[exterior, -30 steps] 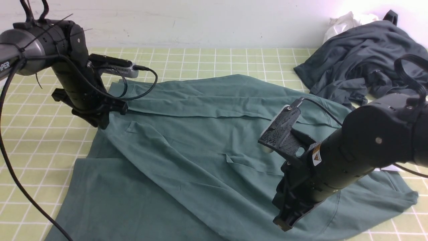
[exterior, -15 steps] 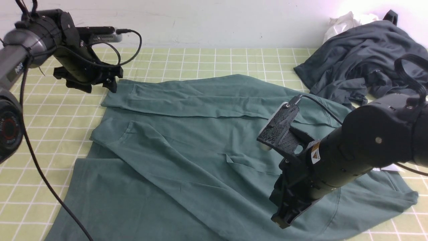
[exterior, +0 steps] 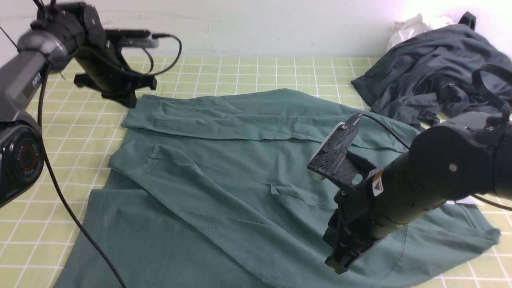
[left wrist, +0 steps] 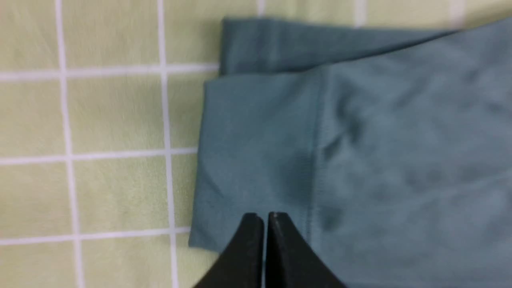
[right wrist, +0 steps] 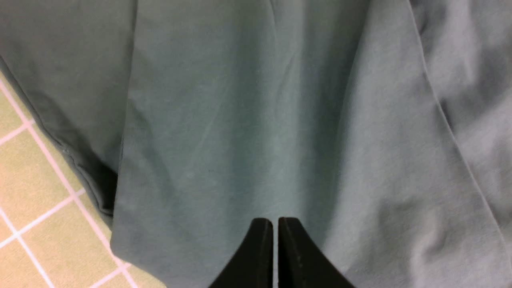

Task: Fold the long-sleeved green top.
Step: Use the left arm to clamp the cuff farthest from it

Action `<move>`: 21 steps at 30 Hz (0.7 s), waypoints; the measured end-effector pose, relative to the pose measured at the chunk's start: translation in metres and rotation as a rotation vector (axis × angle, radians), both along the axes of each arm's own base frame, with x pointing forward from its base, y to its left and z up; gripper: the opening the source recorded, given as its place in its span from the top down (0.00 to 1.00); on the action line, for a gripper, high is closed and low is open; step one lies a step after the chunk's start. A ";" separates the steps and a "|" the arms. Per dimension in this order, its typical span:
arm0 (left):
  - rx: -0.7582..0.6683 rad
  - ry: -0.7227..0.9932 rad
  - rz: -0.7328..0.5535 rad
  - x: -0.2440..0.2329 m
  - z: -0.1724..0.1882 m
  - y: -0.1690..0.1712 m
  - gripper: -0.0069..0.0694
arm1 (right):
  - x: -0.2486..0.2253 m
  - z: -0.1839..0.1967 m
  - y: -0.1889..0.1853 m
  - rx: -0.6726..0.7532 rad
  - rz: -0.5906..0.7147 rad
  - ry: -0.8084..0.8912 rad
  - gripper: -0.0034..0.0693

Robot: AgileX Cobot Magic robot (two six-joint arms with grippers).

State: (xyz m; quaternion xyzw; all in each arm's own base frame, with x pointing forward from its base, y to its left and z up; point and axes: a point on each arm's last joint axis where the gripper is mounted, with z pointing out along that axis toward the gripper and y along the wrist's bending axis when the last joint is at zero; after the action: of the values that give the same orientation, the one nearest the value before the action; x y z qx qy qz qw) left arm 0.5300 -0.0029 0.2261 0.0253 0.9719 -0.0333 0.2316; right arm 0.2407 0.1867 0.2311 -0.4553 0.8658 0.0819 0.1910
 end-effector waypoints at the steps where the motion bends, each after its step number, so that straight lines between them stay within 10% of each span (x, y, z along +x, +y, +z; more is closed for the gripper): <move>1: 0.001 -0.009 -0.004 -0.002 0.011 -0.001 0.92 | 0.000 0.000 0.000 -0.001 0.000 0.002 0.94; 10: -0.001 0.014 -0.004 -0.002 0.011 0.001 0.80 | 0.000 0.000 0.000 0.001 0.000 -0.001 0.94; 17: 0.032 0.112 0.015 0.008 -0.046 0.006 0.37 | 0.001 0.000 0.001 0.007 -0.002 -0.012 0.94; 21: 0.042 0.120 0.064 0.009 -0.050 0.010 0.32 | 0.001 0.001 0.001 0.008 -0.001 -0.013 0.94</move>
State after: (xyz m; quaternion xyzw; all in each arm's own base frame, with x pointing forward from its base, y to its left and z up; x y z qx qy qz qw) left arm 0.5385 0.0071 0.1764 -0.0032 0.9849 -0.0071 0.1732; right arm 0.2418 0.1873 0.2316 -0.4544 0.8645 0.0821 0.1984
